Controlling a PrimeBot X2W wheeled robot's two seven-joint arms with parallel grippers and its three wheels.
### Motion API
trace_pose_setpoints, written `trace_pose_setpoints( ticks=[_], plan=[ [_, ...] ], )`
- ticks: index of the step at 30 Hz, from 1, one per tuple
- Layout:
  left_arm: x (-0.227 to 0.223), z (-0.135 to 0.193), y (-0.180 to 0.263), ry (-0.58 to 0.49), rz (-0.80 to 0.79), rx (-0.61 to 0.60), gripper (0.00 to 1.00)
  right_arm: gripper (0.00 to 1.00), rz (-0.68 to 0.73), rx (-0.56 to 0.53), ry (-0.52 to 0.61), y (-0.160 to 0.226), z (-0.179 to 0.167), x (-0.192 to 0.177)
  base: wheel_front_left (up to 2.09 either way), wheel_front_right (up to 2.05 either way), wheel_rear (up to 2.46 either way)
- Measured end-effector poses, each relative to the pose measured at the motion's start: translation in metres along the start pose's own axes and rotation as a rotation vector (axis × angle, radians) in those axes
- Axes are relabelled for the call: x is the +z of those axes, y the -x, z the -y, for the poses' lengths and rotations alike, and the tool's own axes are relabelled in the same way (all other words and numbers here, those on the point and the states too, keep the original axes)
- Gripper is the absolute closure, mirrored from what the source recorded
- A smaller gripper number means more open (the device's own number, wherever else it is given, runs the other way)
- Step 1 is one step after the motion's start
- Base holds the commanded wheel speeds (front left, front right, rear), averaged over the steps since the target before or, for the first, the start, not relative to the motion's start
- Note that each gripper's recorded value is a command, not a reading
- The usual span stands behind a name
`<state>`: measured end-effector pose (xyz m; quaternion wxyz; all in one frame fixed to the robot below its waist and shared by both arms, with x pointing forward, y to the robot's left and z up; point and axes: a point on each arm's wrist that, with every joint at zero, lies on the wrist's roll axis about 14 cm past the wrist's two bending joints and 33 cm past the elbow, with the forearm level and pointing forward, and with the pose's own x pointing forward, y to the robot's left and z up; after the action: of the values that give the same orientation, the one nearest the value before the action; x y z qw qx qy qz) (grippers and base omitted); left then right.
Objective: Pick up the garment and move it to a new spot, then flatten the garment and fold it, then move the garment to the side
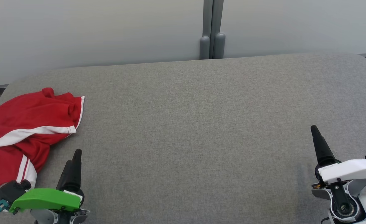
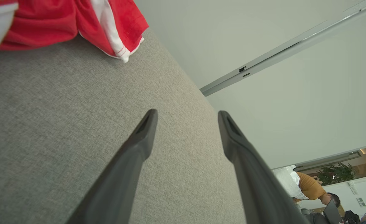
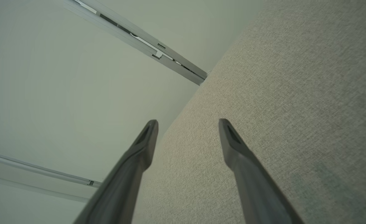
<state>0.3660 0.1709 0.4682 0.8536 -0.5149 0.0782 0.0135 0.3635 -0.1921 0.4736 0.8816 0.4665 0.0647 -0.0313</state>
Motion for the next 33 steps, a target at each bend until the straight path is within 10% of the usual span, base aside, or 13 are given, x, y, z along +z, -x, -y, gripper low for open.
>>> trace_pose_setpoints(
  ticks=[33],
  plan=[
    [0.003,0.008,0.004,-0.449,0.063,-0.024,0.00,0.00,0.001,0.024,0.541,0.010,-0.001,-0.011,0.00,0.00,0.00]
  ],
)
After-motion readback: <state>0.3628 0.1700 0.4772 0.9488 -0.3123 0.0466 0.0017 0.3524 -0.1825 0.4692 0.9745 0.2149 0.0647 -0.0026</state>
